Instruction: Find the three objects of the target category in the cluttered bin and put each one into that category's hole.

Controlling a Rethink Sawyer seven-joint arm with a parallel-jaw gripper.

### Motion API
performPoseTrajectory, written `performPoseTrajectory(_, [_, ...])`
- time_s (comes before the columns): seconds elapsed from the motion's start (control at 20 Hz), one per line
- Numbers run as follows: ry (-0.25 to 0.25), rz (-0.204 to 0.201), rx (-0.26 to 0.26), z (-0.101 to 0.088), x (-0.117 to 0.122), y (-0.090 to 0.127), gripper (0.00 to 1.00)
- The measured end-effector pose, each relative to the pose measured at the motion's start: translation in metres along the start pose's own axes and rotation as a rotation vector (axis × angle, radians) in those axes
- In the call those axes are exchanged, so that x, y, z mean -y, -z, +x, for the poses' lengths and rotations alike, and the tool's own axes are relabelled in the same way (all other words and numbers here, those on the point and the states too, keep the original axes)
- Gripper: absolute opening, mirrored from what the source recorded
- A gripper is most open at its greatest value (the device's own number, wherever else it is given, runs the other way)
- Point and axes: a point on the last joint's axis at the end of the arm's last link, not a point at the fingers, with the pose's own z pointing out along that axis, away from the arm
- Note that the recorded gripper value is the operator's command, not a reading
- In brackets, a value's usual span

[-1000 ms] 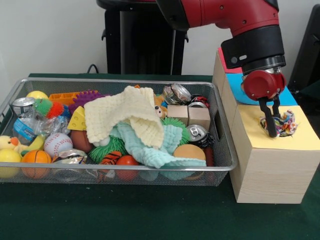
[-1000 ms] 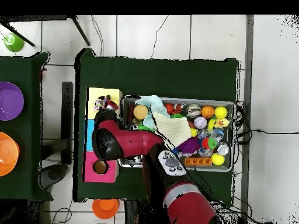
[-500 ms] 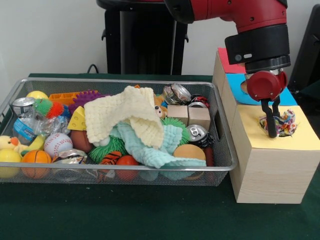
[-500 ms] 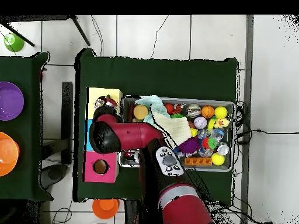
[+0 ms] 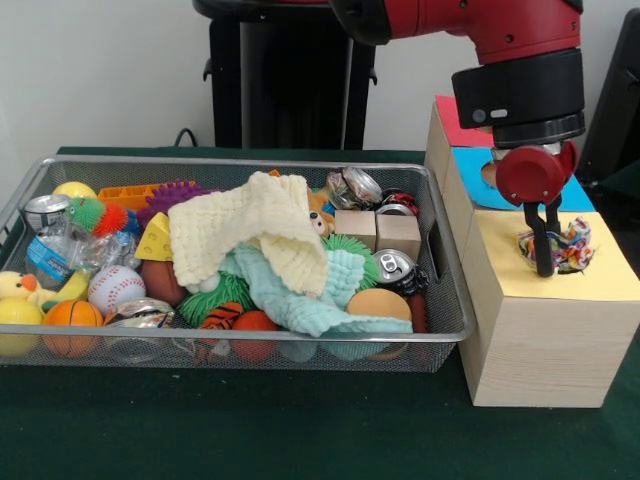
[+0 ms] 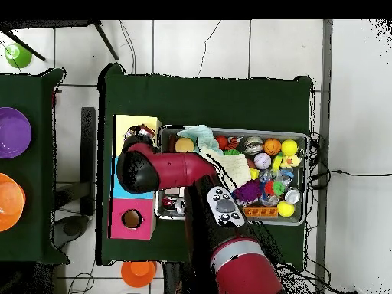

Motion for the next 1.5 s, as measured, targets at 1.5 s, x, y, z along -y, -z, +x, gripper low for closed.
performPoseTrajectory(1.5, [-0.037, -0.214, -0.123, -0.016, 0.028, 0.001, 1.0])
